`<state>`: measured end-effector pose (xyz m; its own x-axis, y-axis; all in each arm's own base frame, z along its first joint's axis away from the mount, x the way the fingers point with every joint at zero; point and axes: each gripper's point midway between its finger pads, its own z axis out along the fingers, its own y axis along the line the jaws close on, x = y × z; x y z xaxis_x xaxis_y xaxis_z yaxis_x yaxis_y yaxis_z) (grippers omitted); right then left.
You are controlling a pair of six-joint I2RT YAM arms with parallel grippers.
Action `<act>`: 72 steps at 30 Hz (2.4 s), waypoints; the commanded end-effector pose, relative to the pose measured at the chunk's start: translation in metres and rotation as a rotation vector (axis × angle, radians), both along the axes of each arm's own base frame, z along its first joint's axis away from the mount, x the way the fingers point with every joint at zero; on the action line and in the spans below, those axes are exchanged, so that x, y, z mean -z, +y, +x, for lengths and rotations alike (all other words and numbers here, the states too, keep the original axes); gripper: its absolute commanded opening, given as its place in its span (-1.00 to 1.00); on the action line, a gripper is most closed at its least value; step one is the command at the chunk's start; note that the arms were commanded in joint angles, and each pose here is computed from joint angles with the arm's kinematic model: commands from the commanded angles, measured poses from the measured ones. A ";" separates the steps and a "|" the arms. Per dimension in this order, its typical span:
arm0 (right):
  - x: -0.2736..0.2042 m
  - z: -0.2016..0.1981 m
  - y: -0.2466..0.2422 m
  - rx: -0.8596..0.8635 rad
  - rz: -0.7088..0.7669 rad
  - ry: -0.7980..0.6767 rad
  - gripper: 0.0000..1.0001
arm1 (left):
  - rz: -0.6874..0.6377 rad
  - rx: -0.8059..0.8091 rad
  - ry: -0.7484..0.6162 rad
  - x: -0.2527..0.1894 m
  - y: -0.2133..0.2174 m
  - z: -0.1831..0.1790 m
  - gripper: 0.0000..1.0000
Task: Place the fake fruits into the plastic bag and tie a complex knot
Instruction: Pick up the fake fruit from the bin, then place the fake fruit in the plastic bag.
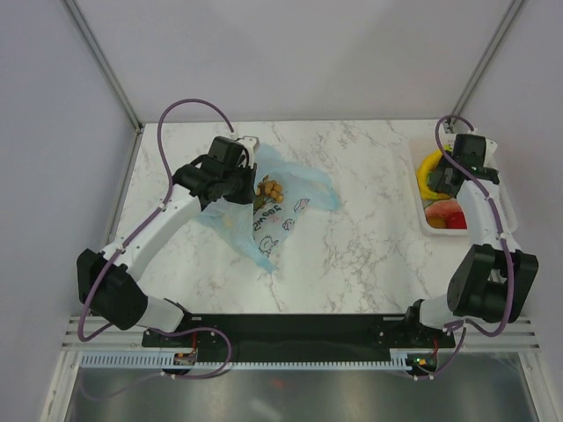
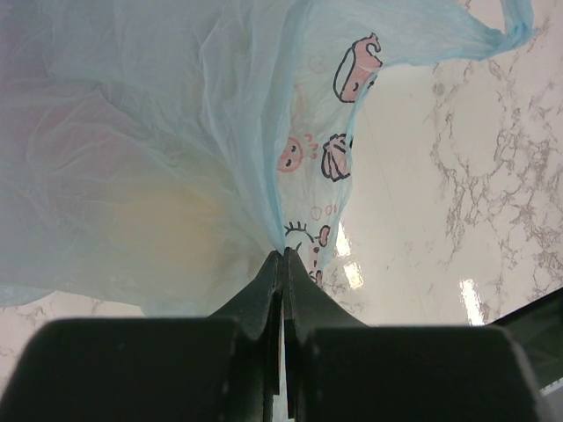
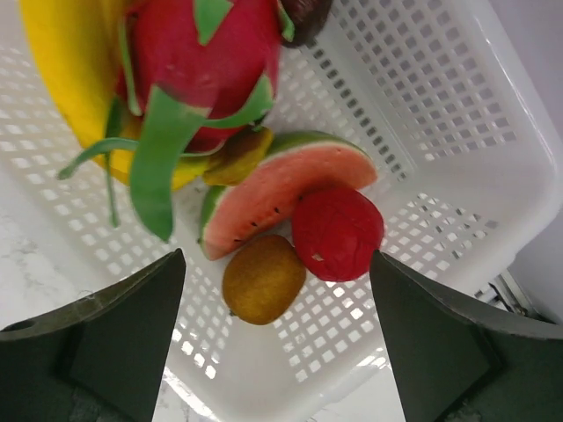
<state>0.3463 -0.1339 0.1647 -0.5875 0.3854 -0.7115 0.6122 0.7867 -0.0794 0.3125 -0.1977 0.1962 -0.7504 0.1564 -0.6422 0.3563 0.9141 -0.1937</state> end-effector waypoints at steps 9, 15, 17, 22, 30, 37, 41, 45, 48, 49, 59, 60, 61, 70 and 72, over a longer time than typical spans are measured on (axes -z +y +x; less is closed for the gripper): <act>0.046 -0.016 -0.040 0.021 0.030 0.191 0.88 | 0.003 0.035 -0.042 -0.005 -0.001 -0.003 -0.96; 0.063 -0.015 -0.034 -0.044 0.122 0.211 0.91 | 0.021 0.033 -0.045 -0.002 0.002 -0.004 -0.95; 0.072 -0.019 -0.038 -0.031 0.118 0.241 0.95 | 0.032 0.027 -0.036 0.003 0.004 -0.005 -0.96; 0.090 -0.018 -0.047 -0.008 0.144 0.271 0.96 | 0.035 0.017 0.003 0.015 0.002 -0.008 -0.96; 0.122 -0.018 -0.056 0.007 0.186 0.314 0.59 | 0.039 0.007 0.008 0.017 -0.002 -0.007 -0.95; 0.075 -0.006 -0.056 -0.003 0.180 0.170 0.10 | 0.038 0.009 0.008 0.017 -0.006 -0.009 -0.96; 0.038 -0.001 -0.045 -0.039 0.201 0.088 0.05 | 0.039 0.015 -0.009 0.012 -0.005 -0.008 -0.96; 0.004 -0.002 -0.036 -0.066 0.200 0.001 0.05 | 0.031 0.025 -0.022 0.006 -0.007 -0.008 -0.96; -0.021 0.001 -0.021 -0.122 0.223 -0.075 0.05 | 0.023 0.036 -0.026 0.004 -0.008 -0.009 -0.95; -0.027 0.002 -0.018 -0.136 0.230 -0.096 0.05 | 0.025 0.039 -0.031 0.003 -0.007 -0.009 -0.95; -0.087 0.029 0.145 -0.645 0.412 -0.315 0.04 | 0.018 0.062 -0.053 -0.004 -0.007 -0.012 -0.95; -0.088 0.028 0.171 -0.715 0.430 -0.311 0.04 | 0.021 0.062 -0.053 -0.003 -0.006 -0.013 -0.95; -0.088 0.027 0.187 -0.755 0.450 -0.312 0.03 | 0.021 0.062 -0.057 -0.004 -0.005 -0.013 -0.96; -0.043 -0.005 0.341 -1.112 0.573 -0.210 -0.01 | 0.029 0.041 -0.068 0.001 0.001 -0.015 -0.95; -0.033 -0.016 0.375 -1.165 0.618 -0.221 -0.03 | 0.051 0.008 -0.076 0.002 0.007 -0.012 -0.95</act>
